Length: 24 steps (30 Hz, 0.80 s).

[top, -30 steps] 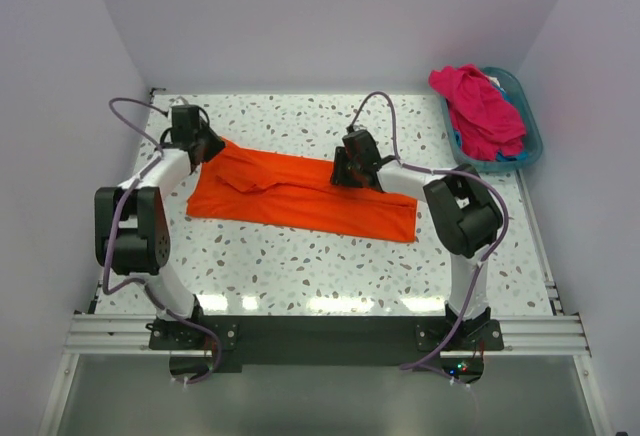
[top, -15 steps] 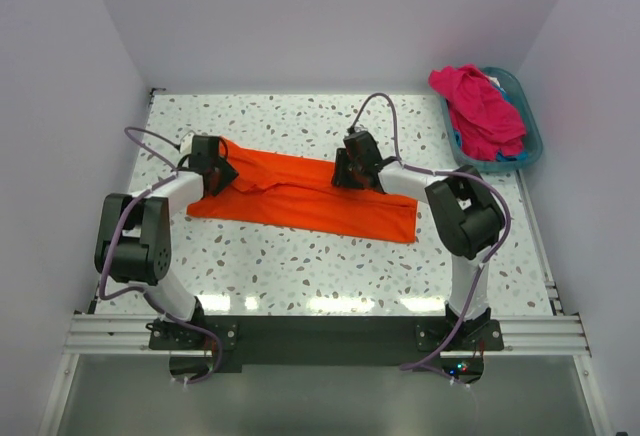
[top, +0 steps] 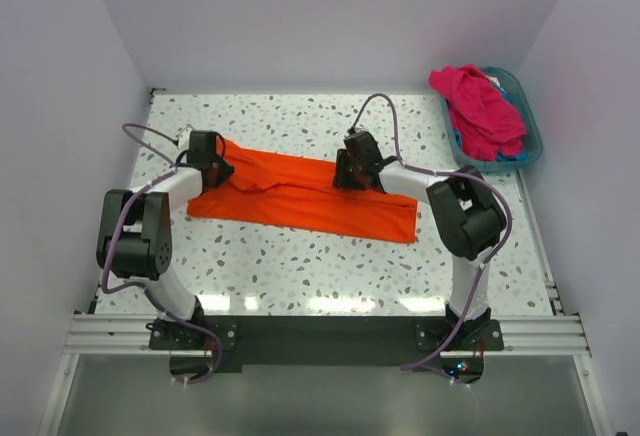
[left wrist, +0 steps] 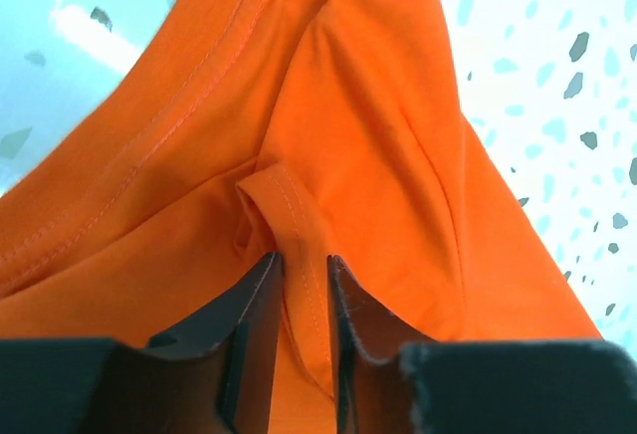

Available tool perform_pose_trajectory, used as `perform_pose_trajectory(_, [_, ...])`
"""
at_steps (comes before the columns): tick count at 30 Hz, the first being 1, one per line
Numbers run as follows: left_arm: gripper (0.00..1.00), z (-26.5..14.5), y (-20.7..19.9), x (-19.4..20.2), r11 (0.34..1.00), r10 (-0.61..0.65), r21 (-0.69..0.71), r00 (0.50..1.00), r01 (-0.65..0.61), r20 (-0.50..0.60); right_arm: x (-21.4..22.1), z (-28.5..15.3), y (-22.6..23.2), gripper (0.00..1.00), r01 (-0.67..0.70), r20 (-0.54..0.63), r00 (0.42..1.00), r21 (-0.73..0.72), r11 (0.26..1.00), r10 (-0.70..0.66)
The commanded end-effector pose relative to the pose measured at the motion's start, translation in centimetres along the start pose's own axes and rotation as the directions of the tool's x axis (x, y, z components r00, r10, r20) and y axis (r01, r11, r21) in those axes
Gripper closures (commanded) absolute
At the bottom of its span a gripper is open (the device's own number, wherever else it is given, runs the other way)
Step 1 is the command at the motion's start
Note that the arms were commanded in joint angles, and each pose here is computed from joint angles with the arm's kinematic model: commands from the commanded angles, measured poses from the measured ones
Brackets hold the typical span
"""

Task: Fold and stack the t-shirts
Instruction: Fold the tshirt

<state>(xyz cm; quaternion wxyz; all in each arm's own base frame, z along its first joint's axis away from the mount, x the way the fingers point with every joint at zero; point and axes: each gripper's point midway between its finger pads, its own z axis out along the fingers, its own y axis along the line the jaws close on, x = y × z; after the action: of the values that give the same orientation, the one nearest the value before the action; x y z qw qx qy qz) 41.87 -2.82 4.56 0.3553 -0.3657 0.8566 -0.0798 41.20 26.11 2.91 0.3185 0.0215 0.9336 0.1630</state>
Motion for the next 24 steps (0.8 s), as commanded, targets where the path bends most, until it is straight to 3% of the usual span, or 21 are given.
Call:
perform_pose_trajectory(1, [0.72, 0.3, -1.9, -2.8, 0.999, -0.016, 0.047, 0.998, 0.014, 0.060, -1.8, -1.7, 0.5, 0.55, 0.007, 0.049, 0.999, -0.014, 1.000, -0.007])
perform_pose_trajectory(6, [0.88, 0.6, -1.7, -2.6, 0.999, 0.004, 0.045, 0.999, -0.006, 0.053, -2.0, -2.1, 0.7, 0.55, 0.009, 0.055, 0.998, -0.021, 1.000, -0.007])
perform_pose_trajectory(12, [0.99, 0.0, -2.0, -2.7, 0.998, 0.012, 0.067, 0.998, -0.015, 0.057, -3.5, -3.3, 2.2, 0.55, 0.025, 0.100, 0.995, -0.086, 0.996, -0.016])
perform_pose_trajectory(19, [1.00, -1.1, -2.2, -2.8, 0.996, 0.018, 0.091, 0.998, -0.023, 0.061, -4.4, -4.6, 5.2, 0.55, 0.084, 0.131, 0.989, -0.154, 0.984, -0.064])
perform_pose_trajectory(24, [1.00, -2.2, -1.9, -2.8, 0.995, 0.019, 0.099, 0.997, -0.027, 0.072, -4.3, -4.8, 9.6, 0.54, 0.173, 0.160, 0.977, -0.223, 0.959, -0.140])
